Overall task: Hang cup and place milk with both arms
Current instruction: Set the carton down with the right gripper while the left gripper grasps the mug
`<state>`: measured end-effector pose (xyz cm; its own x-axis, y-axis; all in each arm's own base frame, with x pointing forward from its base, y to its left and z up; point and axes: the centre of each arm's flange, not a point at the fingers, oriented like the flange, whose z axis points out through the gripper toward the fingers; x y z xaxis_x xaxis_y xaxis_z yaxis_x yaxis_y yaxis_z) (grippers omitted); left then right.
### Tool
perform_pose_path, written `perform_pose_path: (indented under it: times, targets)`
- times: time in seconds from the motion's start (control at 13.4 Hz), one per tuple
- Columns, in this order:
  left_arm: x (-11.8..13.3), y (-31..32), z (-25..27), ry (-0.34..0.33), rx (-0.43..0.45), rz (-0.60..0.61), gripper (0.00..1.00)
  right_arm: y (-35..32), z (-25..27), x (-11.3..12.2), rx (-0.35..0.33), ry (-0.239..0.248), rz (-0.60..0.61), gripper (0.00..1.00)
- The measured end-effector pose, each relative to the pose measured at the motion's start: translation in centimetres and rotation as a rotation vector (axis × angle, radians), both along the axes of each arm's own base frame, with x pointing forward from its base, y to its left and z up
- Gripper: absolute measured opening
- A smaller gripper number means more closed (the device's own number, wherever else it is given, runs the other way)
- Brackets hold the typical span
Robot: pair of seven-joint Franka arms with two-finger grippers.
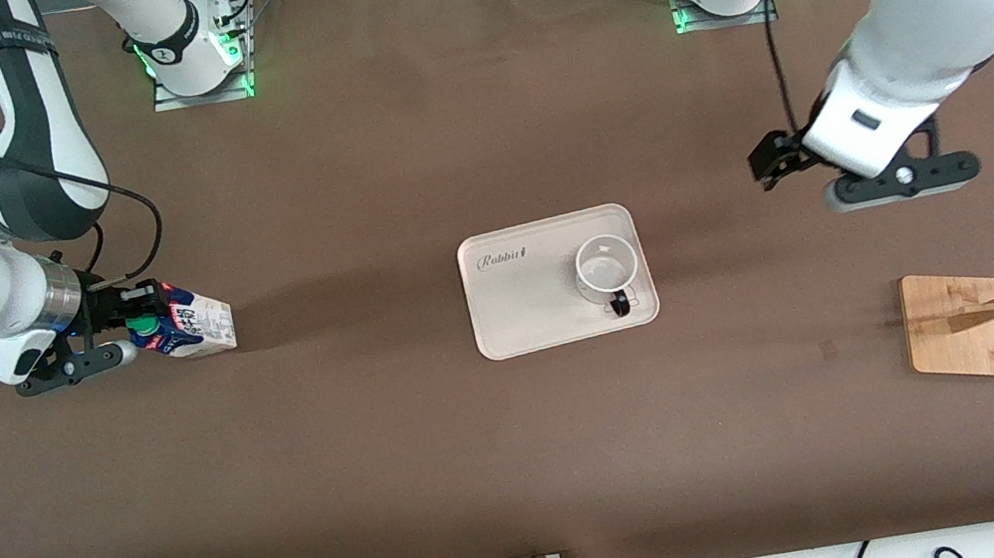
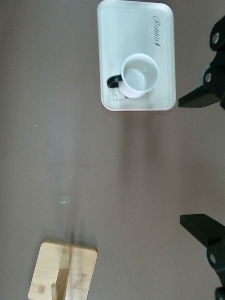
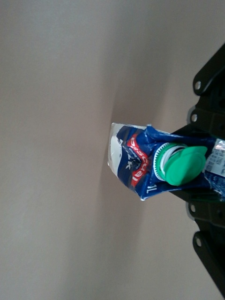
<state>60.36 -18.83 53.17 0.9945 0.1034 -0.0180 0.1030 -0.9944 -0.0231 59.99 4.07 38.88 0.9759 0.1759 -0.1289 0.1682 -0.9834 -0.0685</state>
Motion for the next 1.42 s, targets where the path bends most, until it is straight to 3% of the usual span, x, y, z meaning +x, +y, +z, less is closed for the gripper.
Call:
perform_pose_path:
  times: [0.22, 0.37, 0.67, 0.82, 0.97, 1.12, 1.27, 1.42]
  targets:
    - [1.4, -7.5, -6.7, -0.042, -0.019, 0.159, 1.00, -0.6, -2.0, -0.8, -0.001, -0.021, -0.007, 0.42]
    - [0.9, -12.9, -12.4, -0.035, -0.012, 0.191, 1.00, -0.7, -3.0, -1.1, -0.006, -0.037, -0.010, 0.42]
    - [-2.0, -19.9, -21.0, -0.030, 0.092, 0.181, 1.00, -0.9, -4.1, -1.7, -0.010, -0.031, -0.014, 0.44]
    - [-3.1, -21.4, -23.4, -0.066, 0.170, 0.188, 1.00, -0.9, -4.2, -1.7, -0.010, -0.030, -0.015, 0.45]
    - [-3.6, -22.6, -25.7, -0.114, 0.205, 0.218, 1.00, -0.9, -4.2, -1.7, -0.010, -0.029, -0.015, 0.59]
    - [-4.0, -23.5, -28.2, -0.138, 0.179, 0.243, 1.00, -0.9, -4.2, -1.7, -0.009, -0.030, -0.014, 0.79]
    - [-4.7, -23.6, -30.6, -0.135, 0.171, 0.248, 0.81, -0.8, -3.8, -1.6, -0.008, -0.037, -0.009, 0.99]
    - [-4.9, -23.4, -31.3, -0.131, 0.172, 0.247, 0.58, -1.0, -2.9, -1.1, -0.006, -0.056, -0.001, 1.00]
